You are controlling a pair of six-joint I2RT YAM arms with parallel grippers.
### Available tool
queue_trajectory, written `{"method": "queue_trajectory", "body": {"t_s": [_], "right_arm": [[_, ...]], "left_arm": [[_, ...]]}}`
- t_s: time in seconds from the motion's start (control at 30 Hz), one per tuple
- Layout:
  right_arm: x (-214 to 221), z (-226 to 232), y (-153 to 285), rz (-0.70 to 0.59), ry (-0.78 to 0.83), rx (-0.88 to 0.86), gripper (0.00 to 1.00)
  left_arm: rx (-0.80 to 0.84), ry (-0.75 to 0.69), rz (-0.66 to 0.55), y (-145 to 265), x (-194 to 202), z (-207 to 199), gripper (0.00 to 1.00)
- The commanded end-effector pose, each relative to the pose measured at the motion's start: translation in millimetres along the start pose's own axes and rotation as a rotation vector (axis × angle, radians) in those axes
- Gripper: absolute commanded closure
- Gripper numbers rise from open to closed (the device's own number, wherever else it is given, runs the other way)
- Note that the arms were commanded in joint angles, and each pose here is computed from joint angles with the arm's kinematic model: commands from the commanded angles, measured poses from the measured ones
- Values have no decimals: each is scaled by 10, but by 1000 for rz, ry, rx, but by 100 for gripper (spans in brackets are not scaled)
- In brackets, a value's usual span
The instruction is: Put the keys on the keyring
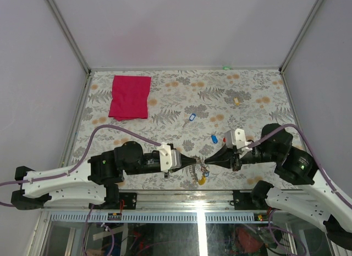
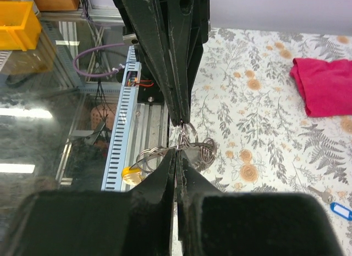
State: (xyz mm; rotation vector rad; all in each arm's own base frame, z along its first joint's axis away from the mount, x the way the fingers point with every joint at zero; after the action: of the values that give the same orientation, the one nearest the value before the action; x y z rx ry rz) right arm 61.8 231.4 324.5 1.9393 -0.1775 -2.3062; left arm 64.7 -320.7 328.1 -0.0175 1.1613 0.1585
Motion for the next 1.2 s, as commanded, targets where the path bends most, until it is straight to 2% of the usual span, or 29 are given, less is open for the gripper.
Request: {"method": "queue_trajectory", "body": {"t_s": [0.0, 0.5, 1.17], "right_arm": [[-101, 98, 44, 36, -31, -28, 100], [-4, 19, 28, 214, -173, 13, 100], [33, -6, -82, 215, -188, -26, 100]], "left_arm": [[-56, -25, -66, 30, -280, 181, 100], [-66, -25, -39, -15, -257, 212, 100], [-66, -17, -53, -77, -292, 220, 100]]}}
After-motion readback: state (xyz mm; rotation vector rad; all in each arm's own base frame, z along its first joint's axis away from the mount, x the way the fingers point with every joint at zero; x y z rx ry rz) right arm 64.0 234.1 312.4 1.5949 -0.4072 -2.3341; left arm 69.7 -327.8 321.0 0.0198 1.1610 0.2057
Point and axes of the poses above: each gripper's point midway between its finger pads, its own y axis back along the fingers, its own z axis along the line the jaws close on, x = y × z, the point moved 1 cm from there along y, back along the fingers, and after that the axes turned 13 degrees about -y, right-handed, at the moved point
